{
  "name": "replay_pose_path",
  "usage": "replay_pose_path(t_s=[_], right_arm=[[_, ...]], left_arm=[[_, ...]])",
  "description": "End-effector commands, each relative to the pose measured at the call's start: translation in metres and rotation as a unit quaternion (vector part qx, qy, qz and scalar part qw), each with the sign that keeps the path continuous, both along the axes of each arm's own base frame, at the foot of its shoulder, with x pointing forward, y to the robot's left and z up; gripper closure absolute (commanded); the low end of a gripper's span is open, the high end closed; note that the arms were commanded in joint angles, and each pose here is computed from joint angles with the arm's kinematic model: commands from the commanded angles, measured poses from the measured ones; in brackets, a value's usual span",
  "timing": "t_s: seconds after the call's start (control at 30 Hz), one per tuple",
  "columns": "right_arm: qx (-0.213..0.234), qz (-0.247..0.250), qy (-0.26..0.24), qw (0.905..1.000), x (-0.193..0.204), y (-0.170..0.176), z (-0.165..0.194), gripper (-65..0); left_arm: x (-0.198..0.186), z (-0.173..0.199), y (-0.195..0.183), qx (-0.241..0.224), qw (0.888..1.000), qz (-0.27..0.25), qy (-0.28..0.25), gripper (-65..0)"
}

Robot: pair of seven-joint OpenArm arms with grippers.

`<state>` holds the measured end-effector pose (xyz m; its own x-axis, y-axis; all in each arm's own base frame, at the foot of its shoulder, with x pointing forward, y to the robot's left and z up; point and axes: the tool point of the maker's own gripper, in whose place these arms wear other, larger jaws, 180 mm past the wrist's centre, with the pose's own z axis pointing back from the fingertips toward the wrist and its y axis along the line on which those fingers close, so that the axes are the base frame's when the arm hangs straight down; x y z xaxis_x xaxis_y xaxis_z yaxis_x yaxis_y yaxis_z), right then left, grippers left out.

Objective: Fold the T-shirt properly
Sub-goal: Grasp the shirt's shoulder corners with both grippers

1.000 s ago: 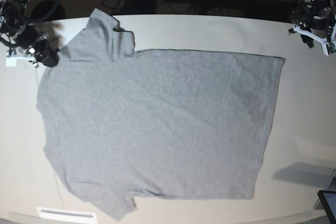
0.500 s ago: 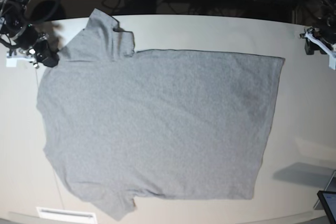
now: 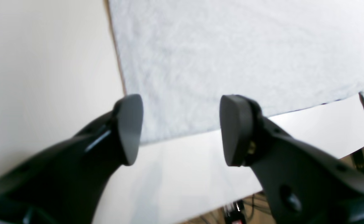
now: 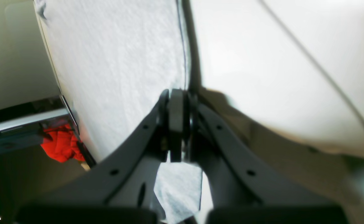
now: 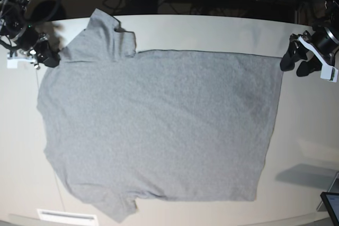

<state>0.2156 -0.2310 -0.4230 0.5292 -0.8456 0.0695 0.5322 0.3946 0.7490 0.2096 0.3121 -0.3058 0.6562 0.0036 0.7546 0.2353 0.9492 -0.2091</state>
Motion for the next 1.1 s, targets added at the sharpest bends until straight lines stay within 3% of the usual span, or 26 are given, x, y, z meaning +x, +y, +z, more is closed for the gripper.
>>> replay_pose_path(t_s=[0.0, 0.13, 0.23, 0.3, 0.37, 0.47, 0.57, 0.73, 0.83, 0.93, 1.07], right_arm=[[0.026, 0.002, -0.014, 0.9996, 0.006, 0.013, 0.002, -0.1], [0.027, 0.003, -0.019, 0.9995, 0.01, 0.013, 0.004, -0.1], [0.027, 0.003, -0.019, 0.9995, 0.01, 0.013, 0.004, -0.1], [0.027, 0.003, -0.019, 0.9994, 0.01, 0.014, 0.004, -0.1], [0.027, 0.003, -0.018, 0.9995, 0.009, 0.014, 0.004, -0.1], [0.027, 0.003, -0.018, 0.9995, 0.009, 0.014, 0.004, -0.1], [0.027, 0.003, -0.019, 0.9994, 0.01, 0.014, 0.004, -0.1], [0.027, 0.003, -0.018, 0.9995, 0.009, 0.014, 0.004, -0.1], [0.027, 0.003, -0.018, 0.9995, 0.009, 0.014, 0.004, -0.1], [0.028, 0.004, -0.017, 0.9995, 0.008, 0.014, 0.003, -0.1], [0.032, 0.025, -0.012, 0.9991, 0.009, 0.029, 0.0, -0.1]], left_arm=[[0.005, 0.013, 0.001, 0.001, 1.0, -0.009, -0.017, -39.1], [-0.005, 0.003, -0.011, 0.009, 1.0, -0.03, 0.004, -39.1], [-0.013, -0.014, -0.007, 0.074, 0.996, -0.045, 0.037, -39.1], [-0.029, -0.035, 0.013, 0.137, 0.988, -0.017, 0.074, -39.1], [-0.052, -0.048, 0.042, 0.201, 0.973, 0.036, 0.108, -39.1], [-0.084, -0.055, 0.073, 0.255, 0.951, 0.114, 0.135, -39.1], [-0.086, -0.051, 0.082, 0.251, 0.95, 0.152, 0.105, -39.1], [-0.078, -0.046, 0.084, 0.222, 0.958, 0.156, 0.093, -39.3], [-0.066, -0.024, 0.091, 0.242, 0.955, 0.158, 0.063, -39.3], [-0.065, 0.014, 0.115, 0.308, 0.927, 0.212, 0.014, -39.3], [-0.062, 0.06, 0.134, 0.366, 0.879, 0.291, -0.093, -39.0]])
